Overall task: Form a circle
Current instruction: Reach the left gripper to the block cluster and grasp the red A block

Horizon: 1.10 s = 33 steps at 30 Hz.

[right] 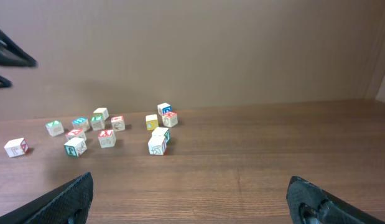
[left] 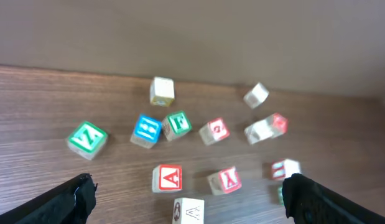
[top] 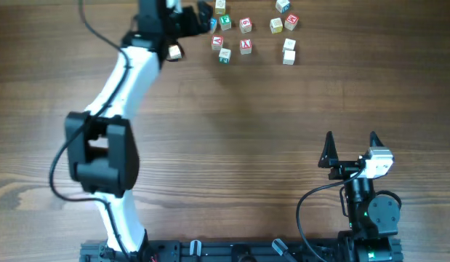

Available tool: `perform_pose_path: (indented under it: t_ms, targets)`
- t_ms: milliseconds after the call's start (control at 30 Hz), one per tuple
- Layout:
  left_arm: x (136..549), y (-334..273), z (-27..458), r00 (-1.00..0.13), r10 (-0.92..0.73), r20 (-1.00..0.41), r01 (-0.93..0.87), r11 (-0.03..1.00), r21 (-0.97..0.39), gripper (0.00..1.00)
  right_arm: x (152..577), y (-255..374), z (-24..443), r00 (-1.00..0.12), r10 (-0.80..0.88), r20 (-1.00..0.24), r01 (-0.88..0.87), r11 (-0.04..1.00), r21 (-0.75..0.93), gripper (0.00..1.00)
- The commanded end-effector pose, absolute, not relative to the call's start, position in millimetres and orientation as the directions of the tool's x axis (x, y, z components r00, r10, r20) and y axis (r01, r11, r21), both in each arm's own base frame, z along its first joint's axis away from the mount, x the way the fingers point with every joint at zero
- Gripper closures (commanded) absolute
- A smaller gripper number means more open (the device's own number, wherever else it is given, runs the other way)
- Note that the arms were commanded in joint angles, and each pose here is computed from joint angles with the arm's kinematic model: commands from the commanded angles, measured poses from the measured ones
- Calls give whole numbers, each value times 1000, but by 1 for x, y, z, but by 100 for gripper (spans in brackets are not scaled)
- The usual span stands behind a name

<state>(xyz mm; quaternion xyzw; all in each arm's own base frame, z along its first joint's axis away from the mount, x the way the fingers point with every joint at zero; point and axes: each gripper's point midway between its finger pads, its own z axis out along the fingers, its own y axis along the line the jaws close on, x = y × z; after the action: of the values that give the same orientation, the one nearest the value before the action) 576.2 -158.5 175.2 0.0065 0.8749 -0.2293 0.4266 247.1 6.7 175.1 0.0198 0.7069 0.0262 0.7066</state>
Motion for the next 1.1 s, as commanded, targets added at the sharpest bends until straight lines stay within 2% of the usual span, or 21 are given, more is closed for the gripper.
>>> perform_pose_path:
  t_ms: [0,300,533,633,733,833,900,967,1067]
  targets:
    - [585,-177,119,-627,-2,-779,208,963,-170,0,247,8,177,9,53,-999,-20,998,53,0]
    - [593,-194,44,-657,25,-753,201,969,-144,7,247,8,177,9,53,-999,-20,998,53,0]
    - [593,-206,17,-670,20,-742,244,950,-194,10,247,8,177,9,53,-999,-20,998,53,0]
    - [594,-210,6,-671,7,-742,250,944,-217,19,247,8,177,9,53,-999,-20,998,53,0]
    - [599,-209,10,-655,-5,-755,248,943,-221,18,247,8,177,9,54,-999,-20,998,54,0]
    - [603,-207,13,-641,-13,-767,246,943,-223,30,247,8,177,9,53,-999,-20,998,53,0]
    - [603,-204,14,-641,-16,-767,242,944,-222,43,247,8,177,9,53,-999,-20,998,53,0]
    - [604,-201,19,-639,-24,-769,236,945,-225,52,247,8,177,9,53,-999,-20,998,53,0]
    - [605,-197,38,-628,-30,-778,234,946,-226,59,247,8,177,9,53,-999,-20,998,53,0]
